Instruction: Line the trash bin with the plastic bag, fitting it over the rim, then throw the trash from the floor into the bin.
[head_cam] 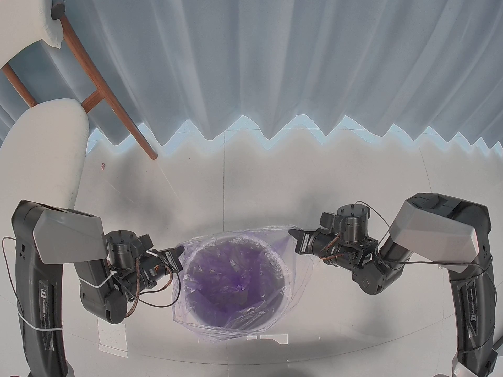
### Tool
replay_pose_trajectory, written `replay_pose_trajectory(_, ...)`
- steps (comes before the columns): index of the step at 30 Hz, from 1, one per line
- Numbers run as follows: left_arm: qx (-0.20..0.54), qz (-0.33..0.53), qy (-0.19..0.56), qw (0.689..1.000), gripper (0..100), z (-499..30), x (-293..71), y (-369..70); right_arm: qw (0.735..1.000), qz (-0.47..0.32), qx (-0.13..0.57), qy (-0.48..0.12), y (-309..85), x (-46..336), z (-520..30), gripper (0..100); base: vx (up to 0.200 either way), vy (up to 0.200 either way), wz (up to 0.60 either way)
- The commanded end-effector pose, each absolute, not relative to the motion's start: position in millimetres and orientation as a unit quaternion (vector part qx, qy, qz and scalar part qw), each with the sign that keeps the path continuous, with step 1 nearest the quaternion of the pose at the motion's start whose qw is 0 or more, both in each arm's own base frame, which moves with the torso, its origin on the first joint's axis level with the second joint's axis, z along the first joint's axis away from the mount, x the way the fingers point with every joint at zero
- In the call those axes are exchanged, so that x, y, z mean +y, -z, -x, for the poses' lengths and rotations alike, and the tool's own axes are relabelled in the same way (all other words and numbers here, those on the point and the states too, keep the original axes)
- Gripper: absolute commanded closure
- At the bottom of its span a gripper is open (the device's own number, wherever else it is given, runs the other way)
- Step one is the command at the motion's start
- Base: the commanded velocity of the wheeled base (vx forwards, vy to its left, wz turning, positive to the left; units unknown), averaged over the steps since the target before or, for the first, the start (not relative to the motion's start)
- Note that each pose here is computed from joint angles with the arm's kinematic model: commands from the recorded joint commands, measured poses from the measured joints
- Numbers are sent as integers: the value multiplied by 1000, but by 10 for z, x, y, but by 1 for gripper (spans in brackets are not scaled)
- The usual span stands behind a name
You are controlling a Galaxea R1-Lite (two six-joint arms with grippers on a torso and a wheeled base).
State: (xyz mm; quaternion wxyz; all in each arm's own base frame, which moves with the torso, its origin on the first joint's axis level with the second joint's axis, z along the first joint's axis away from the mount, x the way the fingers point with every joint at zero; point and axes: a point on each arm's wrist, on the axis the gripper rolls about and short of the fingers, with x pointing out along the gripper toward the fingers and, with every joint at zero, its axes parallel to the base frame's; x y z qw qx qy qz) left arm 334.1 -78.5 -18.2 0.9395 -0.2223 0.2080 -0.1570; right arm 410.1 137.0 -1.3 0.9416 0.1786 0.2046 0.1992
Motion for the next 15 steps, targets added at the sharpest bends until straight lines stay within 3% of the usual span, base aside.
replay_pose_trajectory(1, 228, 237, 162, 930, 100, -3276, -716, 214, 939, -182, 213, -197, 40, 1359, -4054, 100, 0, 0, 0)
replay_pose_trajectory(15, 276, 246, 147, 918, 100, -3027, -571, 286, 939, -182, 214, -197, 94, 1281, -3796, 100, 0, 0, 0)
